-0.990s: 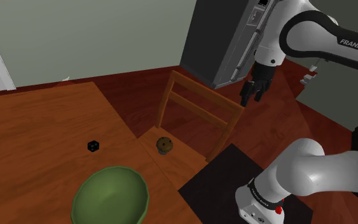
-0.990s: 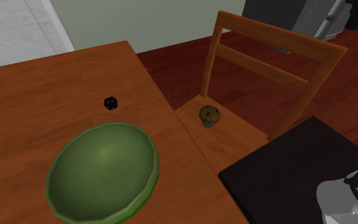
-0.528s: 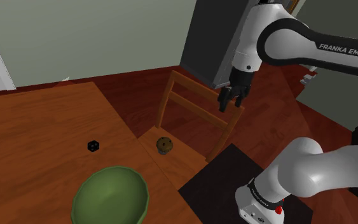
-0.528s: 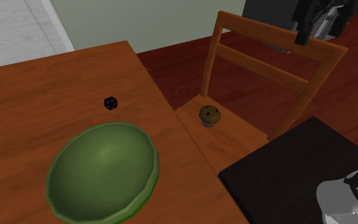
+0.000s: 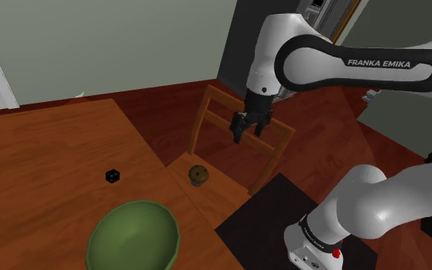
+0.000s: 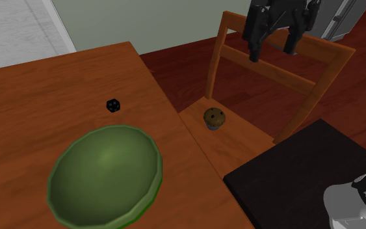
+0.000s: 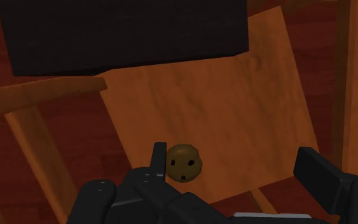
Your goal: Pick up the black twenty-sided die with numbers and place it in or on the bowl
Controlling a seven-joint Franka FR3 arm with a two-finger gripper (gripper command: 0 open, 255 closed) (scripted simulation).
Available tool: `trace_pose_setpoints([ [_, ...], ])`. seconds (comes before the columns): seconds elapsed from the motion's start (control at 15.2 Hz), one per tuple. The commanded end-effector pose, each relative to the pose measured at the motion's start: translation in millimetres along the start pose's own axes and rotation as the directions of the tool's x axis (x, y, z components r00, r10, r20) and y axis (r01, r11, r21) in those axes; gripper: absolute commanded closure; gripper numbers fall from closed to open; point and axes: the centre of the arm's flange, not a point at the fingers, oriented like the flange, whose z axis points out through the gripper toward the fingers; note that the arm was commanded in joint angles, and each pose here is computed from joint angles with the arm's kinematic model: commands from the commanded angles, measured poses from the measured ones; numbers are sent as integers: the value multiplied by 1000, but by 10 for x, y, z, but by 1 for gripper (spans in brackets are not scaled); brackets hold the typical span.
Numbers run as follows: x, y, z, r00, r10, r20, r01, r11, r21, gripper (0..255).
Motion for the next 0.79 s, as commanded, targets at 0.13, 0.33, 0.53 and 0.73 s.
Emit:
trace_pose_setpoints([
  [0.13, 137, -479, 116, 1000, -7, -8, 7, 1000, 13, 0],
  [0.33, 254, -830, 207, 1000, -13, -14, 13, 1000, 22, 0],
  [0.53, 370, -1181, 294, 1000, -18, -19, 19, 999, 31, 0],
  [0.73, 485, -1535, 378, 999, -23, -25, 24, 999, 39, 0],
])
